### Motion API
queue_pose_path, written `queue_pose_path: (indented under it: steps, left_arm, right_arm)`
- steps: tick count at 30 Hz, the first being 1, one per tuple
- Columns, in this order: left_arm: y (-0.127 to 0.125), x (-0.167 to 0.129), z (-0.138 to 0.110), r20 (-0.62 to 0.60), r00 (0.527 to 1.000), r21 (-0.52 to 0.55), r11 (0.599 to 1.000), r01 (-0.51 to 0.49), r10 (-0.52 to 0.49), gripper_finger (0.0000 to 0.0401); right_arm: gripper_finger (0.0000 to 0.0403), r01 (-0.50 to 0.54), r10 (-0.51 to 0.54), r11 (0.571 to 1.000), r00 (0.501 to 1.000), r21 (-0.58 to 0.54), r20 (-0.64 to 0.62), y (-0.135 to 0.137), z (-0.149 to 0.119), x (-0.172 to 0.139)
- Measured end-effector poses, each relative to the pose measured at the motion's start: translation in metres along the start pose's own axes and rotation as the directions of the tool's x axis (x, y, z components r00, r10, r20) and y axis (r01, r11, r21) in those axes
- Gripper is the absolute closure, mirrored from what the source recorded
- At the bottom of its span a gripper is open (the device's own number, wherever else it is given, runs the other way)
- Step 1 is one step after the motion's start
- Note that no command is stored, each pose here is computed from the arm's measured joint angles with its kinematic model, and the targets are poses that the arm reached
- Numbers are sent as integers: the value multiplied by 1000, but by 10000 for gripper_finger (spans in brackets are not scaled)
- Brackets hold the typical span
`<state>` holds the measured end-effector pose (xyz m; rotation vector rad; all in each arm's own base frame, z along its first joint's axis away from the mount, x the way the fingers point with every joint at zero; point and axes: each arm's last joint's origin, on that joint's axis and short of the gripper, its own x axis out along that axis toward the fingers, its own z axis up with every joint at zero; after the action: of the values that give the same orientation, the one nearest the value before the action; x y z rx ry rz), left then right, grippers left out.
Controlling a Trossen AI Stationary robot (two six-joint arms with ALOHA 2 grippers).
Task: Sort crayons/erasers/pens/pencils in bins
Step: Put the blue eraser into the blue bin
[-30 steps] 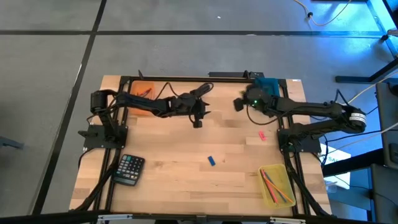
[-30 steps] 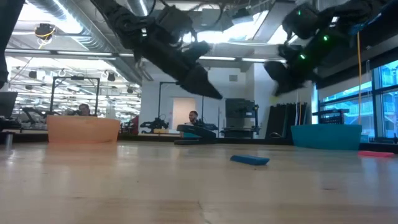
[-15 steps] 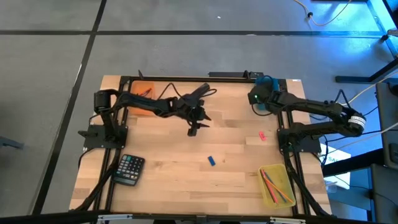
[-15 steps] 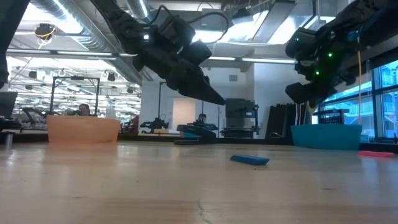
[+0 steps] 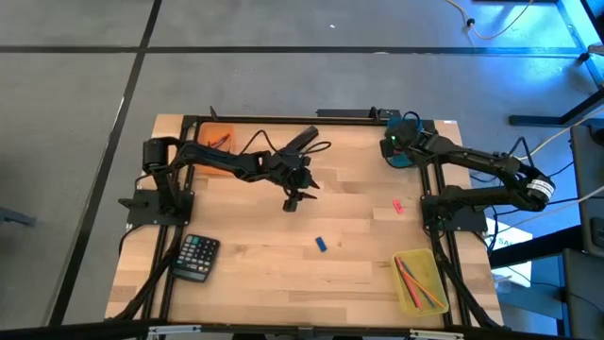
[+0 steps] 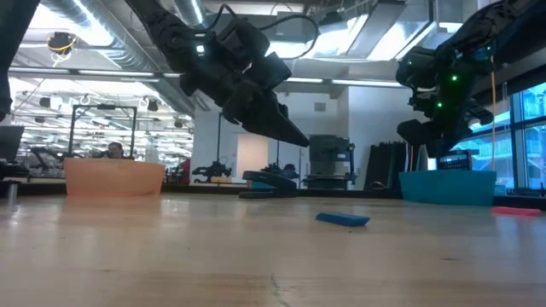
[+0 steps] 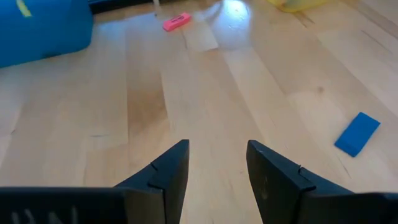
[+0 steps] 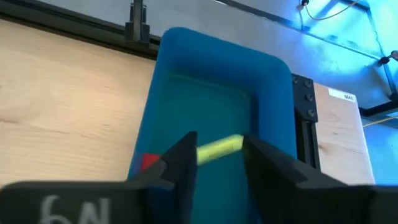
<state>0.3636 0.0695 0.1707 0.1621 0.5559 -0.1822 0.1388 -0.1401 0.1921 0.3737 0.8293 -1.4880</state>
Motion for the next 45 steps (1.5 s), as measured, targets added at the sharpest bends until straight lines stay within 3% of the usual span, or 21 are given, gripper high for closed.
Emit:
queue_pose_path:
  steps: [4,8,12,19,28,34,41,45]
  left_arm:
    - [1,0,-1,-14,999,-7,999,-31,31,248]
    - [2,0,0,-14,999,6,999,-49,49,248]
    - [0,0,4,50,998,36,999,40,-41,248]
    - [-19,12,8,102,986,53,991,124,-129,248]
    - [-36,72,11,99,952,53,957,286,-290,248]
    - [-45,104,13,46,910,25,911,411,-412,248]
    - [-61,110,1,-75,865,63,863,500,-496,248]
    - [-64,108,-3,-98,826,22,829,559,-555,248]
  right_arm:
    - [236,-24,24,1000,1000,-19,-2,3,-1,-2]
    - [211,-217,221,973,974,-85,48,22,2,-12]
    - [210,-341,361,928,924,-152,129,41,2,-30]
    - [225,-435,481,864,863,-254,156,60,-10,-53]
    - [232,-507,567,805,811,-308,146,71,-24,-74]
    - [232,-509,564,811,811,-289,152,72,-29,-79]
    - [232,-551,595,790,794,-270,121,75,-38,-87]
    - [232,-571,611,779,783,-258,114,76,-42,-91]
